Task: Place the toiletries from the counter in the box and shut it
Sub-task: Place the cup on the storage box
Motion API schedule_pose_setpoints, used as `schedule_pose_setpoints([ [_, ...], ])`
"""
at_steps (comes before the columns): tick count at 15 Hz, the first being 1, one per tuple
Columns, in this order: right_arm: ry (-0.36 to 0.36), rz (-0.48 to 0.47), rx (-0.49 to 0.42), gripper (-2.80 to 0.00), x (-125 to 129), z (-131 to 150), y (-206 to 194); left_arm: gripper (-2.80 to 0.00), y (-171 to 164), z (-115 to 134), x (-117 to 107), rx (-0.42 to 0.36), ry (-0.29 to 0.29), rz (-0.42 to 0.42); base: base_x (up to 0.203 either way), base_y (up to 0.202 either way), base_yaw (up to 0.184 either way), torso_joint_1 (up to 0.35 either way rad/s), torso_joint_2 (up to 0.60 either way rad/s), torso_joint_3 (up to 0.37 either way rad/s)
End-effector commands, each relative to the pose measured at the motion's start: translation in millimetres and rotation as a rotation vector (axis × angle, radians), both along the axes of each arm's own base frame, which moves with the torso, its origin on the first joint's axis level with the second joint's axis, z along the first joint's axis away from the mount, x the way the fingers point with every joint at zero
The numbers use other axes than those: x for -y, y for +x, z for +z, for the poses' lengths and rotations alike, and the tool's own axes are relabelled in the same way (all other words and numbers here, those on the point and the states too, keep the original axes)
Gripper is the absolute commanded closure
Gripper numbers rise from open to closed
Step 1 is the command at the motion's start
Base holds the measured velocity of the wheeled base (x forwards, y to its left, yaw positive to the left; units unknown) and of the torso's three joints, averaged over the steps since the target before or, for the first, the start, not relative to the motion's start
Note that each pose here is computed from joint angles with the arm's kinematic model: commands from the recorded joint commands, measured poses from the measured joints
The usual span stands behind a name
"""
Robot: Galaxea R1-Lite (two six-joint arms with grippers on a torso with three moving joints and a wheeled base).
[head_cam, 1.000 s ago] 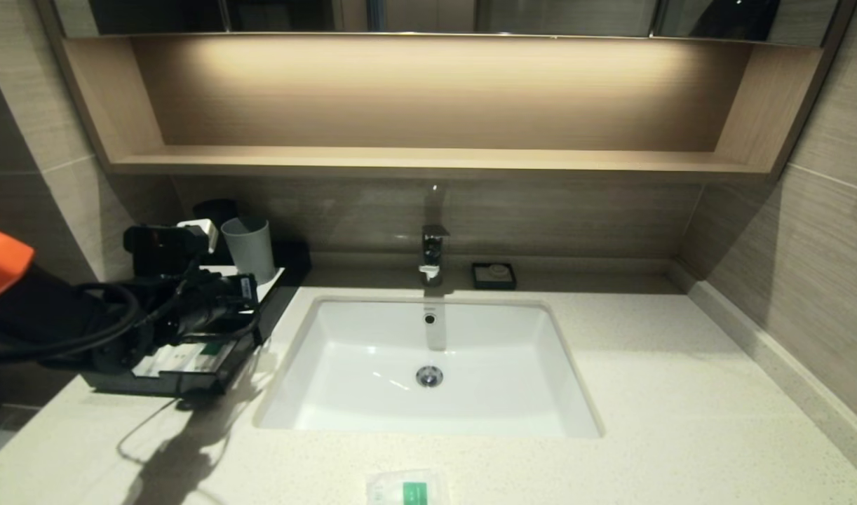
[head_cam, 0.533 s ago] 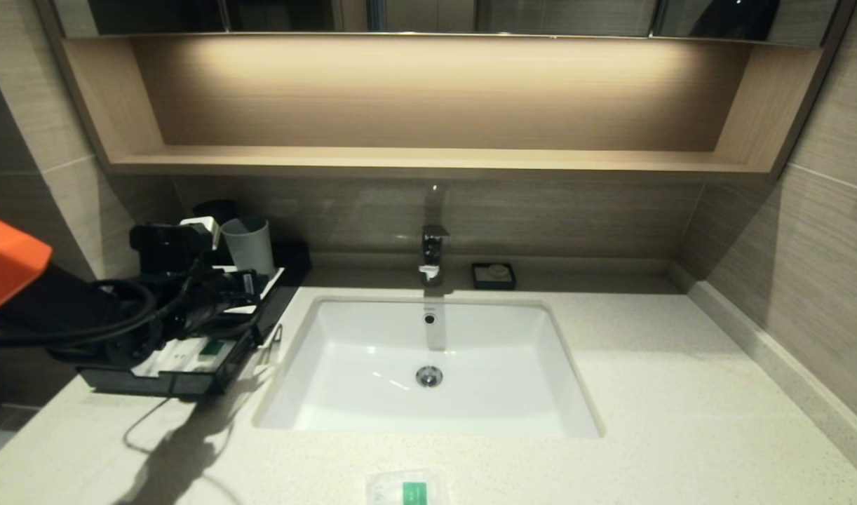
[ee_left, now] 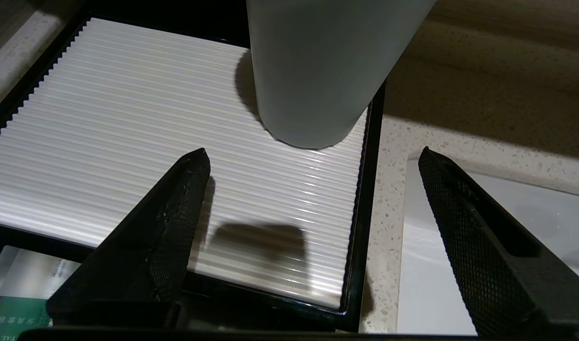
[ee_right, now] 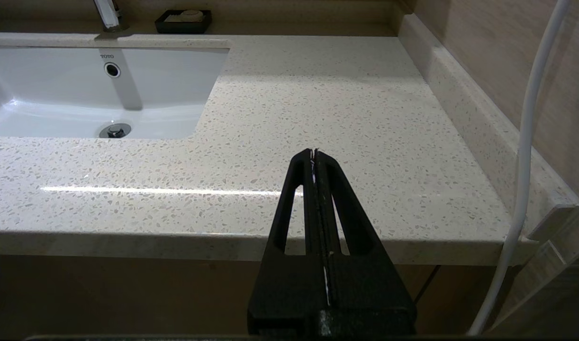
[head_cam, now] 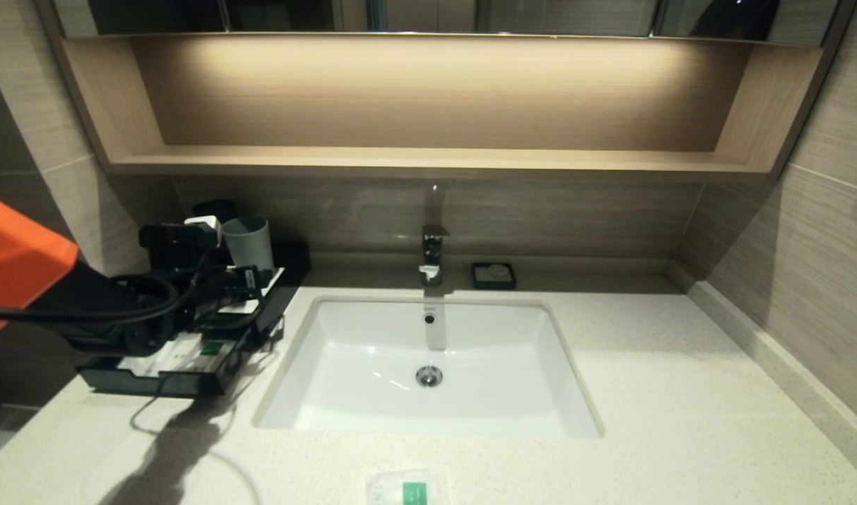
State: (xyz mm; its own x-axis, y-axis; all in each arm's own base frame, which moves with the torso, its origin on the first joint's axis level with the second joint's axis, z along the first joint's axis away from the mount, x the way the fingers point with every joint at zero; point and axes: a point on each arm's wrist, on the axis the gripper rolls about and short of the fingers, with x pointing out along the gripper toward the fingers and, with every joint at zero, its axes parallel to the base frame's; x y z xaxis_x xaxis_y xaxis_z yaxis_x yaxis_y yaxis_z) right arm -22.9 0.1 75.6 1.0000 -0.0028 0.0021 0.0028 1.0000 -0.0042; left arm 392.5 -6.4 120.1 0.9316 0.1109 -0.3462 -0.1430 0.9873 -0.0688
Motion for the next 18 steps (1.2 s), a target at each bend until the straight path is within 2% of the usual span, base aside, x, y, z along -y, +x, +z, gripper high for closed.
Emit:
schedule_pose_setpoints([
  [1, 0.000, 0.000, -0.001, 0.00, 0.0, -0.4, 0.1, -2.80, 1.7, -0.4, -0.4, 0.007, 0.001, 0.002, 0.000, 0.000, 0.000, 0.000, 0.00, 0.000],
  [6, 0.000, 0.000, -0.002, 0.00, 0.0, -0.4, 0.2, -2.80, 13.7, -2.3, -2.0, 0.021, 0.020, 0.000, 0.000, 0.000, 0.000, 0.000, 0.00, 0.000],
  [18, 0.000, 0.000, -0.002, 0.00, 0.0, -0.4, 0.2, -2.80, 27.2, -26.1, -3.7, 0.031, 0.032, 0.000, 0.000, 0.000, 0.000, 0.000, 0.00, 0.000],
])
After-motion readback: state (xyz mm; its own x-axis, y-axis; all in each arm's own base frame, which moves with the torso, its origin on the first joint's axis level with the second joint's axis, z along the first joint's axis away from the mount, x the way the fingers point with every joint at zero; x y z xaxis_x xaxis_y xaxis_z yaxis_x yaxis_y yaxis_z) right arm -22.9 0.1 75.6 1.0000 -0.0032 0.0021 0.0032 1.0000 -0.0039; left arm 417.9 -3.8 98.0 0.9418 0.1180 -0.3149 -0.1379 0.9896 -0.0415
